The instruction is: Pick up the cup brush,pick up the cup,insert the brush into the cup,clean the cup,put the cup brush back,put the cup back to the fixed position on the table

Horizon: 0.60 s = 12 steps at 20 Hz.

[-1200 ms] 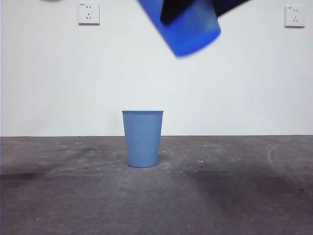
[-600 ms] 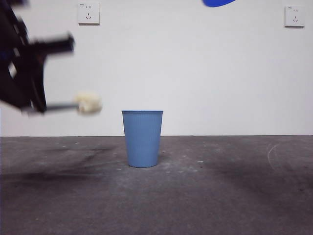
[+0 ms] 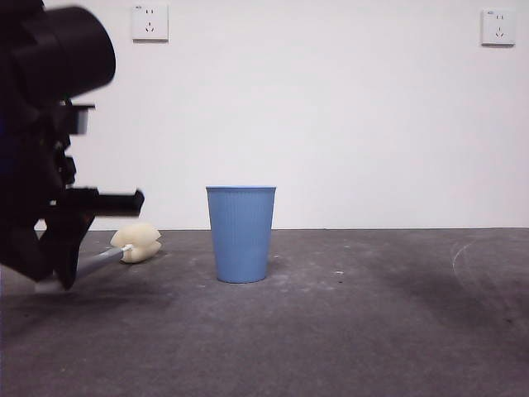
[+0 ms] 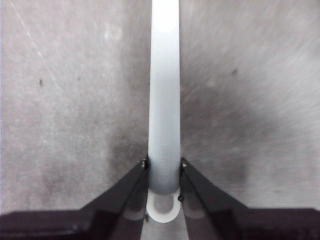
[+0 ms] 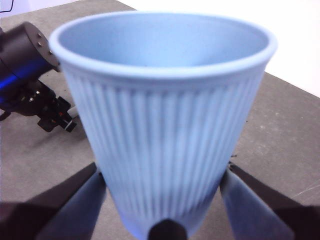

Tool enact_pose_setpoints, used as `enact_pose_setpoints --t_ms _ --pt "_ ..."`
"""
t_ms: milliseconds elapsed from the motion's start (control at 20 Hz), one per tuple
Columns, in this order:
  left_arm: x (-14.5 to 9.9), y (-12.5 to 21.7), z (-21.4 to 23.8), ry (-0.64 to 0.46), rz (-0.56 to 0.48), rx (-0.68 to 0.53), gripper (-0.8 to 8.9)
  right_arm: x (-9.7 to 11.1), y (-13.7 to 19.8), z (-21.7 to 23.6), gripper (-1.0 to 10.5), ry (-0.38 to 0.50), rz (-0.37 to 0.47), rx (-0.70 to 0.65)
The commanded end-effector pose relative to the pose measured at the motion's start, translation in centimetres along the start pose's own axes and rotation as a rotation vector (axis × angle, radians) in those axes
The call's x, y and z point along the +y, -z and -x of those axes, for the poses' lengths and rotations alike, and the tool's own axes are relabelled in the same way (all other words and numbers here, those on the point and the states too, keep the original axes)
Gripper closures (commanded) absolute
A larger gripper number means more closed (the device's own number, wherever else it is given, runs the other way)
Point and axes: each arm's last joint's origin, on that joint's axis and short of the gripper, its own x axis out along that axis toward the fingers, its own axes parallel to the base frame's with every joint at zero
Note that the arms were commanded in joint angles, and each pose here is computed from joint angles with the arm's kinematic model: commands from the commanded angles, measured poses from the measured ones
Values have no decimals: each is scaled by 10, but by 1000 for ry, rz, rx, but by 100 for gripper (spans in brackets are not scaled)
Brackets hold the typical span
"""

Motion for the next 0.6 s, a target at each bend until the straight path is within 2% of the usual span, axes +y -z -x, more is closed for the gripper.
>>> enact_pose_setpoints --t_ms 50,200,400,450,550,600 --pt "1 4 -10 -12 -53 32 822 0 -2 1 963 2 -22 -13" --pt "0 7 -16 -19 -113 57 822 0 -2 1 963 2 -22 -13" --pt "2 9 -18 -32 -120 80 803 0 -1 1 963 1 -25 -1" --pt "2 10 -18 -34 -124 86 747 0 0 1 963 1 -26 7" --pt "3 11 -17 -39 -130 100 508 0 1 1 963 2 -20 17" --pt "3 12 -17 -33 -131 109 431 0 1 1 963 2 -21 16"
